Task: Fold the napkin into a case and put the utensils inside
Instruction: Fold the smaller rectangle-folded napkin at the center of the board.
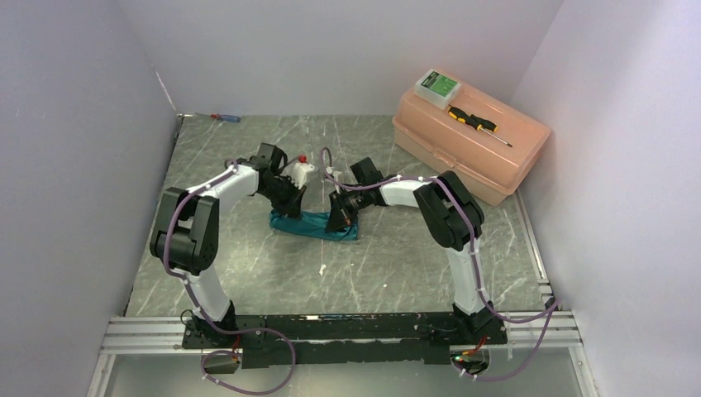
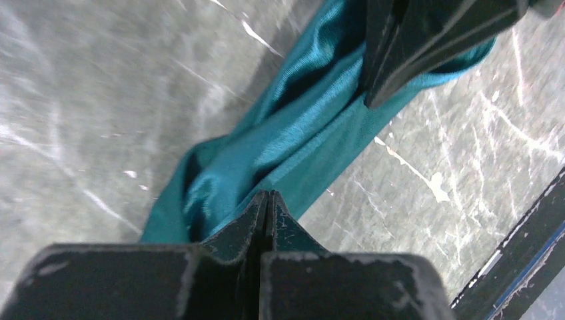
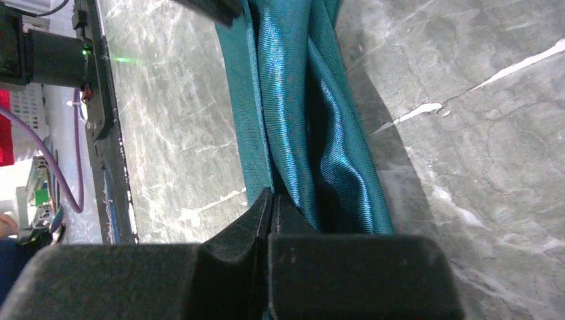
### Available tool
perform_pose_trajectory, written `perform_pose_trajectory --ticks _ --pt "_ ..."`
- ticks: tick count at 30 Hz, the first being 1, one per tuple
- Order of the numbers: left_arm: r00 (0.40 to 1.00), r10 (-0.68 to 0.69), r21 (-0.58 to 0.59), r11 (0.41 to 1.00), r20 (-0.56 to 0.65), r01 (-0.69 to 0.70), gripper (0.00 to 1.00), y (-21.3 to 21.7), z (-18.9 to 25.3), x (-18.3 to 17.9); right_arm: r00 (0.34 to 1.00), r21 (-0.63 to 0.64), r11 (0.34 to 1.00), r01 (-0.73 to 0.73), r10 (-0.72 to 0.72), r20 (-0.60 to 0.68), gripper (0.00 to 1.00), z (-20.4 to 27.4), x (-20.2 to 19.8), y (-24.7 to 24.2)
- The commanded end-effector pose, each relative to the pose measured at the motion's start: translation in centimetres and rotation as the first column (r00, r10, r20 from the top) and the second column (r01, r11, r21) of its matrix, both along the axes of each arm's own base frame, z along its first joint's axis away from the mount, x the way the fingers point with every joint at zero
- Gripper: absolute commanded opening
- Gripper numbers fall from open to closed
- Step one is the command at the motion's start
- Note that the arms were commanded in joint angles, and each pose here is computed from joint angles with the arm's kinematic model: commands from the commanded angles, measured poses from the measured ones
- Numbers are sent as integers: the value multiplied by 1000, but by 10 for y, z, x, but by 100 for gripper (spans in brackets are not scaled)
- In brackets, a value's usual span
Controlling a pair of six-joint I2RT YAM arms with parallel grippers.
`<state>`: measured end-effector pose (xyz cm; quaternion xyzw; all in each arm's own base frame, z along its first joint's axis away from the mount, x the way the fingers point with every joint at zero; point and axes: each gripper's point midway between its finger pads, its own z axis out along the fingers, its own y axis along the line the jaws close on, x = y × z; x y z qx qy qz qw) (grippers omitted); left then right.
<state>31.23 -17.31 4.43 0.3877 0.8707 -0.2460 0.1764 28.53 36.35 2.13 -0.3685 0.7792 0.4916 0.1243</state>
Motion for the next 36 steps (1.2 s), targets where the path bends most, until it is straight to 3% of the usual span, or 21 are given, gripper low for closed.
perform_pose_trajectory --ticks 1,10,18,23,29,36 --pt "1000 6 -77 997 28 -4 3 -9 24 14 995 -83 997 -1 -7 -97 0 -23 -20 -11" --pt "998 -15 7 1000 60 14 3 7 -1 12 997 -33 999 20 -22 -79 0 2 -11 -2" --pt "987 14 -21 1000 161 -10 3 4 56 49 992 -56 998 36 -43 -122 0 -12 -9 -1" --pt "993 -49 -118 991 103 61 3 -17 86 31 986 -56 997 44 -53 -159 0 -21 -8 -4" --pt "983 -183 -138 974 -30 177 3 -20 44 -25 987 -24 998 51 -54 -151 0 -11 -4 1" --pt "985 -162 -21 986 66 164 3 -4 11 -5 985 22 999 45 -40 -166 0 -3 -2 4"
